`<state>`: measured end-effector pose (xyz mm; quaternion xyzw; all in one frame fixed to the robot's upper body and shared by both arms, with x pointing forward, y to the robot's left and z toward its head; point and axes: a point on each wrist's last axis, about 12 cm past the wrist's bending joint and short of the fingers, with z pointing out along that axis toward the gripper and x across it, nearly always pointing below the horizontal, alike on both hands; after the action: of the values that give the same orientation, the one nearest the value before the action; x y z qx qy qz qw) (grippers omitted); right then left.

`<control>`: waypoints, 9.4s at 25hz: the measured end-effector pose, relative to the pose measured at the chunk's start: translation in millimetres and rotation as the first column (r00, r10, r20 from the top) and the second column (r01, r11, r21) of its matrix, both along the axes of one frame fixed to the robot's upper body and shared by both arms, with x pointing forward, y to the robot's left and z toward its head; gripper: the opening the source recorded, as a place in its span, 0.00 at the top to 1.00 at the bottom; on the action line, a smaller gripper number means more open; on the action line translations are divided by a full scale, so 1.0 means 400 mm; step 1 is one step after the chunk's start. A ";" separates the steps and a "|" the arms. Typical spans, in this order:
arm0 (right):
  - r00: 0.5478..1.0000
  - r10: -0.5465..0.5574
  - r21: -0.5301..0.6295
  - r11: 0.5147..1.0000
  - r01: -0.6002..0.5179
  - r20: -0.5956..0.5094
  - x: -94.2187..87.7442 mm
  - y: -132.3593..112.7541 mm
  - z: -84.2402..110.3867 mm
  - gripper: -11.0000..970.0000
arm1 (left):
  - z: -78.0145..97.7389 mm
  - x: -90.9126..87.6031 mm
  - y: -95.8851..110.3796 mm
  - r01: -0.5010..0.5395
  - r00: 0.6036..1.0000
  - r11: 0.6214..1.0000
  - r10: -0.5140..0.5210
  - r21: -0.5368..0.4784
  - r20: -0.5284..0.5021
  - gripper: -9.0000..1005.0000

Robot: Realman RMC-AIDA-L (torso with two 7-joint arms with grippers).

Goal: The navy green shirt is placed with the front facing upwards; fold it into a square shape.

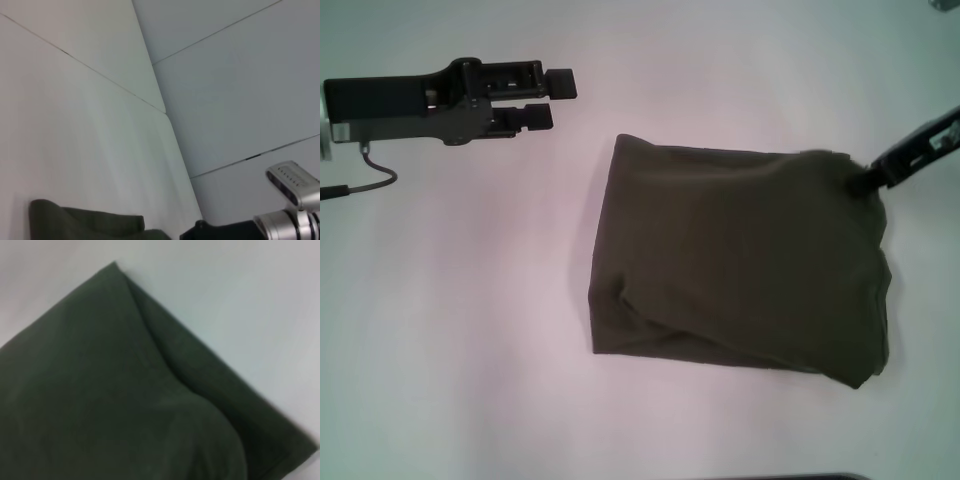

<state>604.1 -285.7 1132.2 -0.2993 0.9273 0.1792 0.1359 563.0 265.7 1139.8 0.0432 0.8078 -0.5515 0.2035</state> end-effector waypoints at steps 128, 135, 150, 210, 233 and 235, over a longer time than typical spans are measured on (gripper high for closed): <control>0.988 -0.040 -0.159 0.985 0.063 0.146 0.047 0.083 -0.001 0.34 | -0.012 -0.006 -0.006 0.012 1.000 1.000 -0.012 -0.001 -0.026 0.28; 0.991 -0.037 -0.159 0.986 0.057 0.131 0.042 0.083 -0.002 0.59 | -0.015 -0.006 -0.007 0.013 1.000 1.000 -0.013 -0.002 -0.027 0.28; 0.982 -0.045 -0.153 0.986 0.074 0.186 0.046 0.087 0.068 0.95 | -0.016 -0.007 -0.007 0.014 1.000 1.000 -0.014 -0.001 -0.028 0.29; 0.921 -0.311 0.069 0.950 0.303 0.236 0.086 0.001 0.123 0.39 | -0.010 -0.006 -0.007 0.016 1.000 1.000 -0.017 -0.015 -0.026 0.31; 0.980 -0.102 0.540 0.842 -0.007 0.171 -0.289 -0.188 -0.013 0.13 | -0.019 0.006 0.024 -0.056 0.998 0.998 0.057 0.035 -0.019 0.31; 0.985 -0.110 0.499 0.866 0.030 0.132 -0.301 -0.205 -0.028 0.13 | -0.024 0.009 0.016 -0.055 0.998 0.997 0.056 0.050 -0.023 0.31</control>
<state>483.9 -367.7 1120.8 -0.2339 0.8471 0.3816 0.2865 566.6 272.1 1130.3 0.0189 0.8245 -0.5259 0.2079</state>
